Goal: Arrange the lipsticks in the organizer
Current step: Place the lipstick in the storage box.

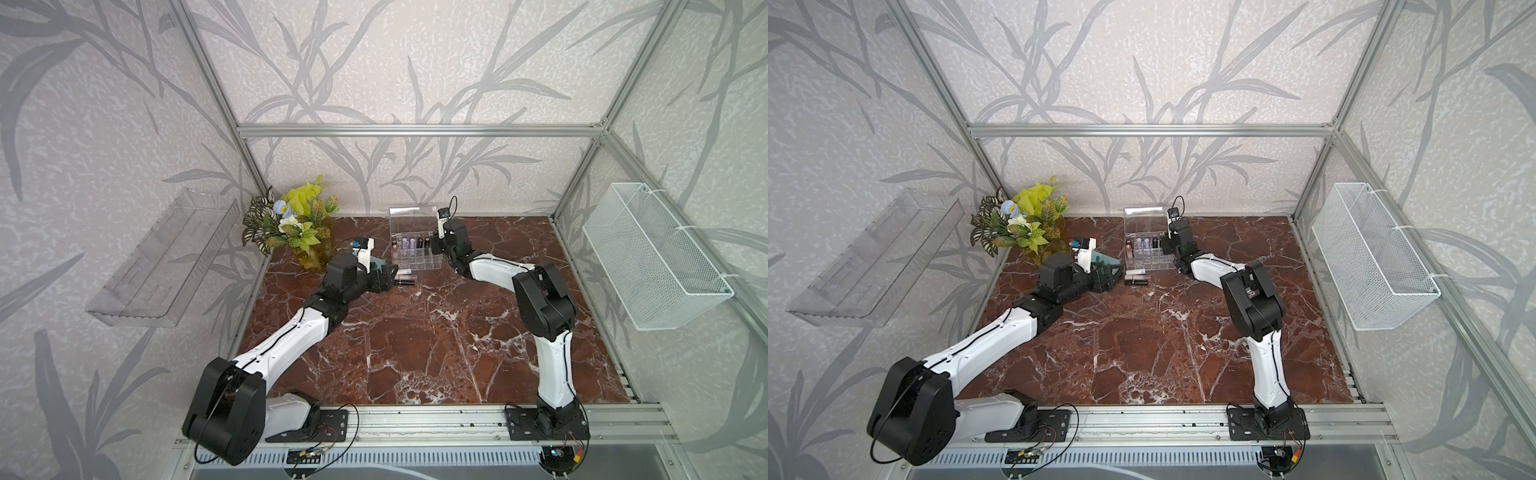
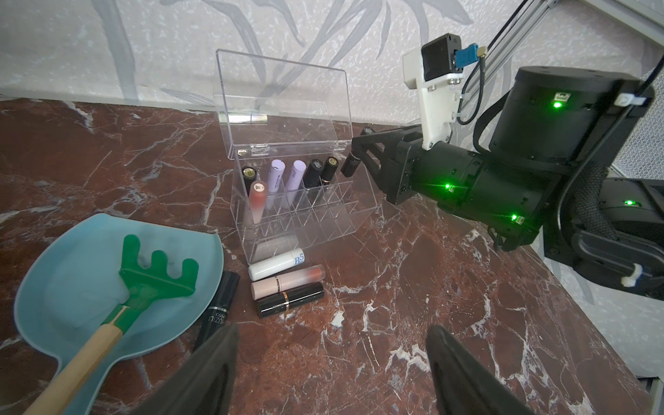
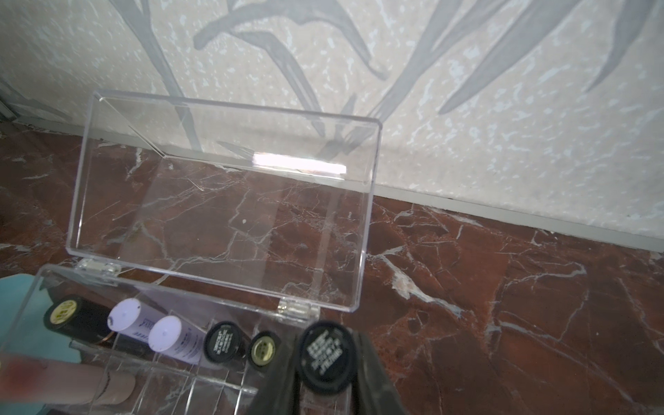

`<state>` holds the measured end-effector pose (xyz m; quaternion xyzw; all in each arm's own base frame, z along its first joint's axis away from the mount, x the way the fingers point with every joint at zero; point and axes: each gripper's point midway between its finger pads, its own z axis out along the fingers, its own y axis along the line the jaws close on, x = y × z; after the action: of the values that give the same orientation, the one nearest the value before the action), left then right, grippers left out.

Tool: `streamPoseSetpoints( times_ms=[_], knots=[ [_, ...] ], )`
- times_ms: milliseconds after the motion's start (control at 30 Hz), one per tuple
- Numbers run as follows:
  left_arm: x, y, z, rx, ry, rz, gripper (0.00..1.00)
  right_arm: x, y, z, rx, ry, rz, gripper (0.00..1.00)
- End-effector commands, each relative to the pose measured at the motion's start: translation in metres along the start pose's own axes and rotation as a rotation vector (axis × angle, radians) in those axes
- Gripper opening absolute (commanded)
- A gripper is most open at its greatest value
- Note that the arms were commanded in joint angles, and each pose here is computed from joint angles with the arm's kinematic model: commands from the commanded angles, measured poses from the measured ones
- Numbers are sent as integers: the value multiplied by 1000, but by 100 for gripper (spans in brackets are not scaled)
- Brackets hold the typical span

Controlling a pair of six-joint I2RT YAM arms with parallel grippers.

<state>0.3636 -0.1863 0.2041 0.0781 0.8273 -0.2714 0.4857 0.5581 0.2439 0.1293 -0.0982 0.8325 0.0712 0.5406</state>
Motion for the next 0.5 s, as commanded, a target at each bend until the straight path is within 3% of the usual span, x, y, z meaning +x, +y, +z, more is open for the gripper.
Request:
streamPoseSetpoints(
  times_ms=[0,467],
  knots=[
    [1,4,1,-9,-2,9,84,-11,0,6,1,-37,19,19],
    [3,5,3,-10,4,10,84,-4,1,11,-4,-21,26,22]
  ],
)
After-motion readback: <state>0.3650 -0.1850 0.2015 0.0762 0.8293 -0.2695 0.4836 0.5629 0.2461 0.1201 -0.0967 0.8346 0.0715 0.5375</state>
